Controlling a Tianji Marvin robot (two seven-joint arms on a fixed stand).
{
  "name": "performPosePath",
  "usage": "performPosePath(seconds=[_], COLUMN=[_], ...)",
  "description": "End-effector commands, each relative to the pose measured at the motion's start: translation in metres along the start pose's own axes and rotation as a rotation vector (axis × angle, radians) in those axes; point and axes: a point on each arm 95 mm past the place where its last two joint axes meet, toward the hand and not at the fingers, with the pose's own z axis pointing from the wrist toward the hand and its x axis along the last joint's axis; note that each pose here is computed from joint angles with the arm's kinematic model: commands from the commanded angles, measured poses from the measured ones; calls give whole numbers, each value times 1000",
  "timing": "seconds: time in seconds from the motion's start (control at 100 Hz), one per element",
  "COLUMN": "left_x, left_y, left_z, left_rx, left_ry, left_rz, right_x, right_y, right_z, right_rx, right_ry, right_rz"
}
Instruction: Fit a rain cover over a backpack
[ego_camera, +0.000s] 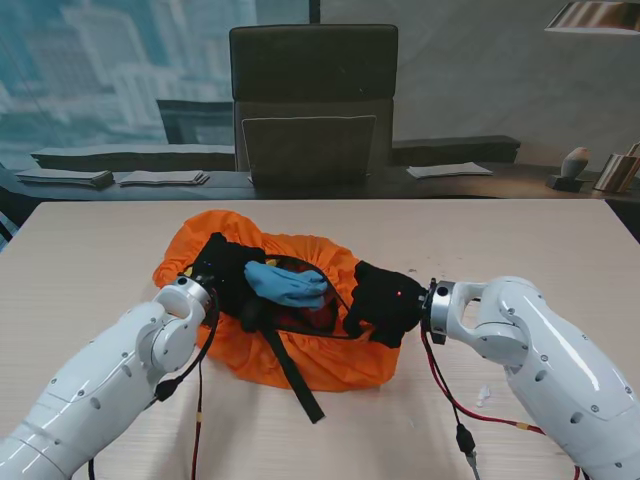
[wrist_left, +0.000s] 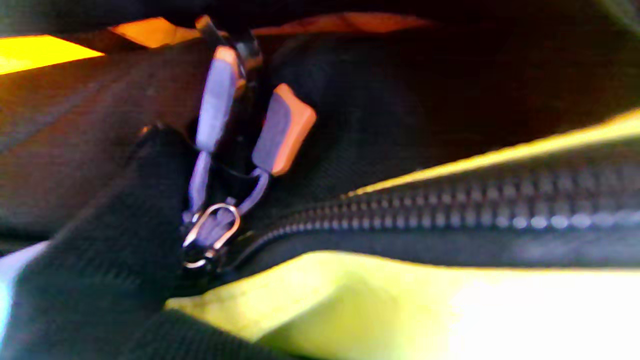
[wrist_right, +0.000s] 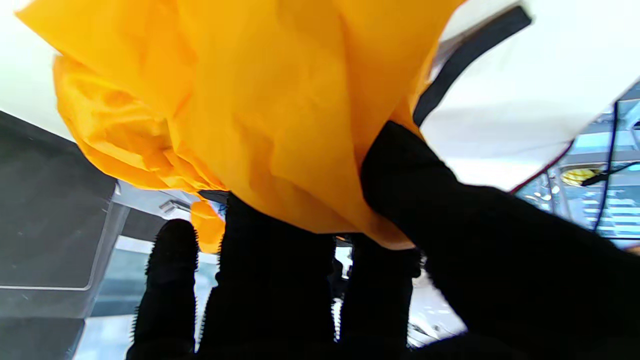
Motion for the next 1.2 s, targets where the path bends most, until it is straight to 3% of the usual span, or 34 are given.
performPosePath(seconds=[0.0,0.18,0.25,0.39,0.65,0.85,0.99,1.1,1.19], left_x=[0,-4,-5,1,13,23,26,32,32], left_y=[-19,-25,-25,-16,-3,1,-11,-24,-31], left_z=[7,15,14,9,-5,-18,-33,-47,-57], left_rx=[19,-18,-58,-97,-146,-171,-143,-211,-172], left_ry=[23,20,46,102,164,200,182,167,166], left_rz=[34,80,127,160,232,301,307,323,367], right_x=[10,21,23,15,4,-1,-1,1,2], right_y=[0,12,17,22,30,24,12,3,1], right_z=[1,-5,-7,-1,19,39,44,41,39], right_rx=[-13,-89,-170,-289,-422,-396,-380,-399,-411], right_ry=[35,89,91,36,-81,-176,-216,-240,-243], right_rz=[-7,13,3,-78,-83,-64,-18,3,21])
